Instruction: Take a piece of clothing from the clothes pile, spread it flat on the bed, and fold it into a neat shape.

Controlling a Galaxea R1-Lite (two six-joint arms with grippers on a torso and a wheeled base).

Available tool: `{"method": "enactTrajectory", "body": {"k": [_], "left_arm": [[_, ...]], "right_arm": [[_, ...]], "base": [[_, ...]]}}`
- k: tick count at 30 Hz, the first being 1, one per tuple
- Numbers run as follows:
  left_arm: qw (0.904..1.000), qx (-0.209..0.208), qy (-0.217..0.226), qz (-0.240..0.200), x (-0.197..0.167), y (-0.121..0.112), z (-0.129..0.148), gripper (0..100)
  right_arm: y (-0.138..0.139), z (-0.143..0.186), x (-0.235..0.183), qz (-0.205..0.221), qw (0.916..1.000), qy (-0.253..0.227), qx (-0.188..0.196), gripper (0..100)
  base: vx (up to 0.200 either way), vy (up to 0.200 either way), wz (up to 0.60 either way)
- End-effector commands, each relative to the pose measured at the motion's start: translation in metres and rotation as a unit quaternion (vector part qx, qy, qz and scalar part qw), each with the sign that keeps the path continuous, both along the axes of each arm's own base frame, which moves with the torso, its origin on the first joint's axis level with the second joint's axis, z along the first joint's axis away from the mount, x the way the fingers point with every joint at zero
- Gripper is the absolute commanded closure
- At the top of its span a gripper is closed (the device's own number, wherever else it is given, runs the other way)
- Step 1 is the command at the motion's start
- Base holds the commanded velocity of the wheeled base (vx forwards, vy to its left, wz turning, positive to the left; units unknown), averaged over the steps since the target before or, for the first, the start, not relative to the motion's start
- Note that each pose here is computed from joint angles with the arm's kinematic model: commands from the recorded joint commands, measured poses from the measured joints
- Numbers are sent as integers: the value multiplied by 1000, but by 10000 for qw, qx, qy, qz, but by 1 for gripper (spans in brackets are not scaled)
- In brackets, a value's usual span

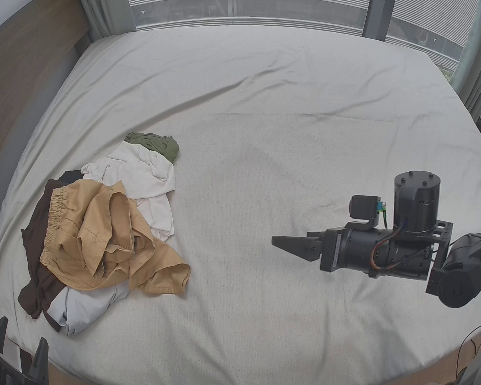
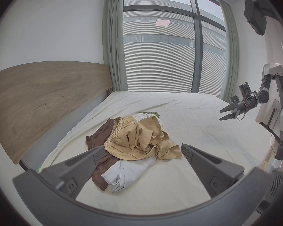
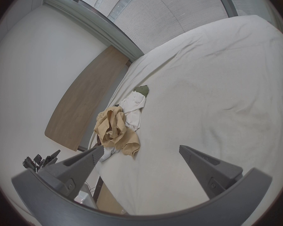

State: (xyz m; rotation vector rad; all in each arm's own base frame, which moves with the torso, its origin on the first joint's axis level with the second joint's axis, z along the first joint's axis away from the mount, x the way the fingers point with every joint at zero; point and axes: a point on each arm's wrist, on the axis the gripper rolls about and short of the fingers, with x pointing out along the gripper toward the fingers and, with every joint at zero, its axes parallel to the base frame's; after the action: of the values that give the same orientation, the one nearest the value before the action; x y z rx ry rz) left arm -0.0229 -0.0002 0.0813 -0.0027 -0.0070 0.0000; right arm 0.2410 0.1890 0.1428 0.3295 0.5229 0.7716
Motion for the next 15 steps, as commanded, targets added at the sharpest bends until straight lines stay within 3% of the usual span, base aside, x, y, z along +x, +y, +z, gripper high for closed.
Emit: {"method": "enactTrajectory", "body": {"k": [1,15], "left_arm": [[10000,-2,12,0,0,0,-5,0],[10000,-2,12,0,0,0,-5,0]], "right_arm": [[21,-11,3,211,9996,153,-48,0],[74,-48,20,605,9974,331,-201,0]], "base": [[0,0,0],[0,0,0]]}}
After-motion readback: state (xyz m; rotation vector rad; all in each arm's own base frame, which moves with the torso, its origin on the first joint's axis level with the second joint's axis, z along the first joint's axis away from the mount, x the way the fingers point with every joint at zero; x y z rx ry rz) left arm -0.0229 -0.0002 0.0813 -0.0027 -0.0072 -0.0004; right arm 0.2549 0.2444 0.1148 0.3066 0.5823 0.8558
